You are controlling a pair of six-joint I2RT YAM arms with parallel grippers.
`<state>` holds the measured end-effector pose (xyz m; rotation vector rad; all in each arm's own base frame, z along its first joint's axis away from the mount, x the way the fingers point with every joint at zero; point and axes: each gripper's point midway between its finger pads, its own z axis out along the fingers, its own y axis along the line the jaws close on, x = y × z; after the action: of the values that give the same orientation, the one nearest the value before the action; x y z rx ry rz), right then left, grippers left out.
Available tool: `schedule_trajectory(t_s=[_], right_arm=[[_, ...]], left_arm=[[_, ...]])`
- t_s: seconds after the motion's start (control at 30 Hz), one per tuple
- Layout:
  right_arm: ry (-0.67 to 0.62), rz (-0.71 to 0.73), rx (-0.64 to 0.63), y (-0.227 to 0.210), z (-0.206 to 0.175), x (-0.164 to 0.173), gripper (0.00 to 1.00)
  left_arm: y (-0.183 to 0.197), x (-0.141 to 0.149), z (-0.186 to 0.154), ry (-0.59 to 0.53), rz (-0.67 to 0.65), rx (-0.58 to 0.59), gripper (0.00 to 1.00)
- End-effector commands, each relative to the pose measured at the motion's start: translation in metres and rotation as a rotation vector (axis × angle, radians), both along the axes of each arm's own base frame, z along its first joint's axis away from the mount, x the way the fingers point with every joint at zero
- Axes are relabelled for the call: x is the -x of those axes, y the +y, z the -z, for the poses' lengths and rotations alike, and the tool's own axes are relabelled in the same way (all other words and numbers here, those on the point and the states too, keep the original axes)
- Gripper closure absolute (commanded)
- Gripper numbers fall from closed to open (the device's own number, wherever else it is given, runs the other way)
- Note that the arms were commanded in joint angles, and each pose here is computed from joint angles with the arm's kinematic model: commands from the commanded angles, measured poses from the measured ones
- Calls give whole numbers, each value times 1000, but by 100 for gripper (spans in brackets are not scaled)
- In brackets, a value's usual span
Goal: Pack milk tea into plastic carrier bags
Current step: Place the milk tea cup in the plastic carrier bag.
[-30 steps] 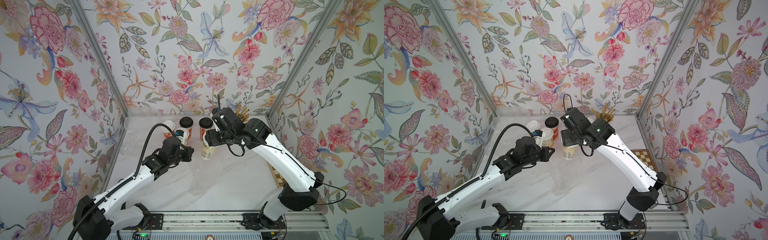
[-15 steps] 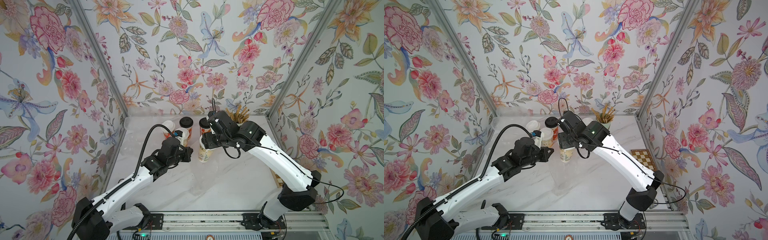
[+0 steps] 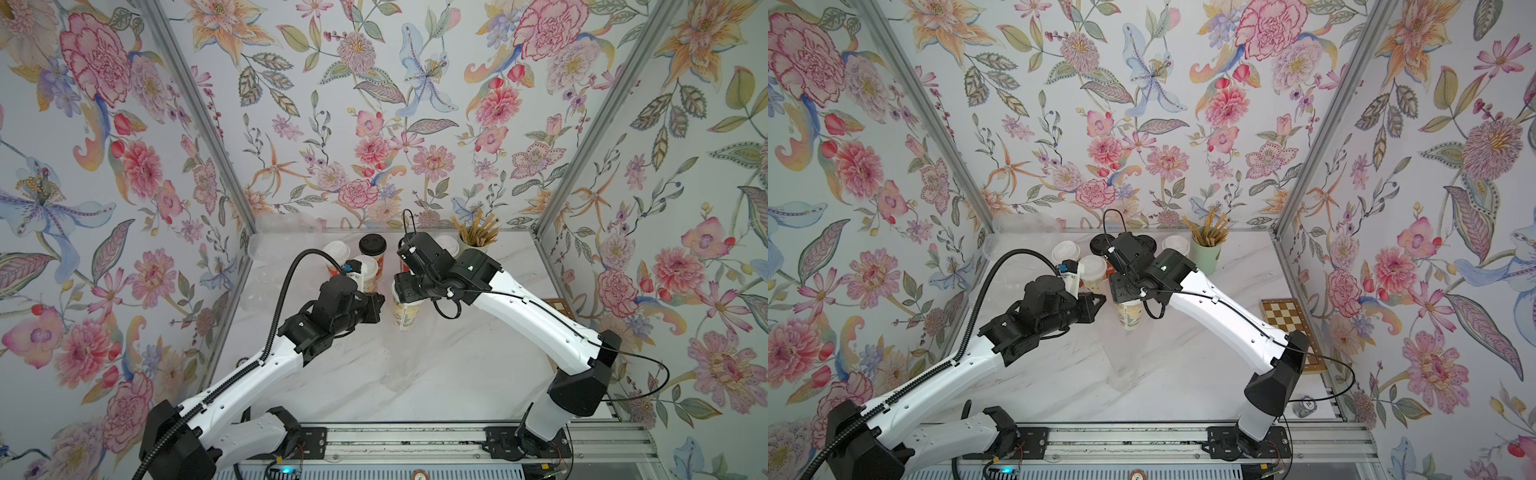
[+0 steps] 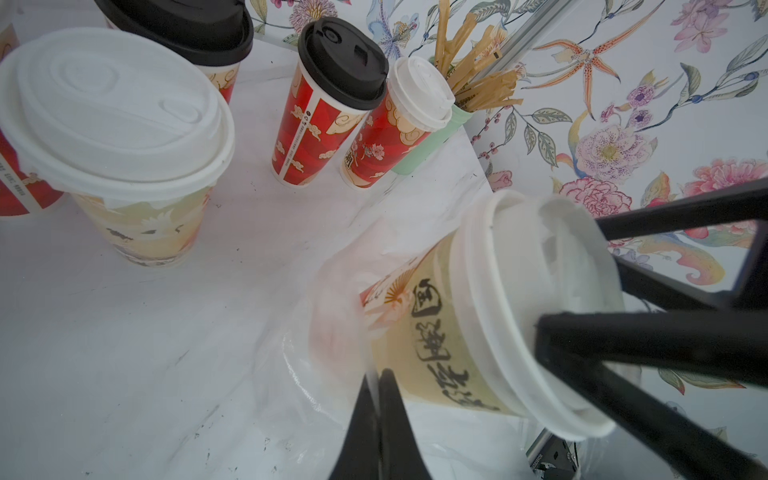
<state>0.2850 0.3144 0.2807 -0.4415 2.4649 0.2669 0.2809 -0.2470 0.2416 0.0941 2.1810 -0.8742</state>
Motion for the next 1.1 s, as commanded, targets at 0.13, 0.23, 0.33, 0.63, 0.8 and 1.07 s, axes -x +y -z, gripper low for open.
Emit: schedule_trajectory(t_s=[0.13,0.23,0.33,0.63,0.8,1.07], right_arm=[[9,21,8,5,23,-11,42],[17,29,20,1,31,-12,42],[22,42,28,-5,37,-14,42],[46,73,61,-19,56,-18,42],[53,95,62,-22,70,-22,41],[29,141,51,-21,85,-26,34]], left_arm=[[-2,1,-25,-48,3,88,96],[-2,2,-36,-66,5,101,96],[0,2,-44,-80,1,106,96],[5,3,-64,-115,-4,115,96],[9,-1,-58,-109,-9,75,94],[5,-7,-13,-17,25,-50,78]])
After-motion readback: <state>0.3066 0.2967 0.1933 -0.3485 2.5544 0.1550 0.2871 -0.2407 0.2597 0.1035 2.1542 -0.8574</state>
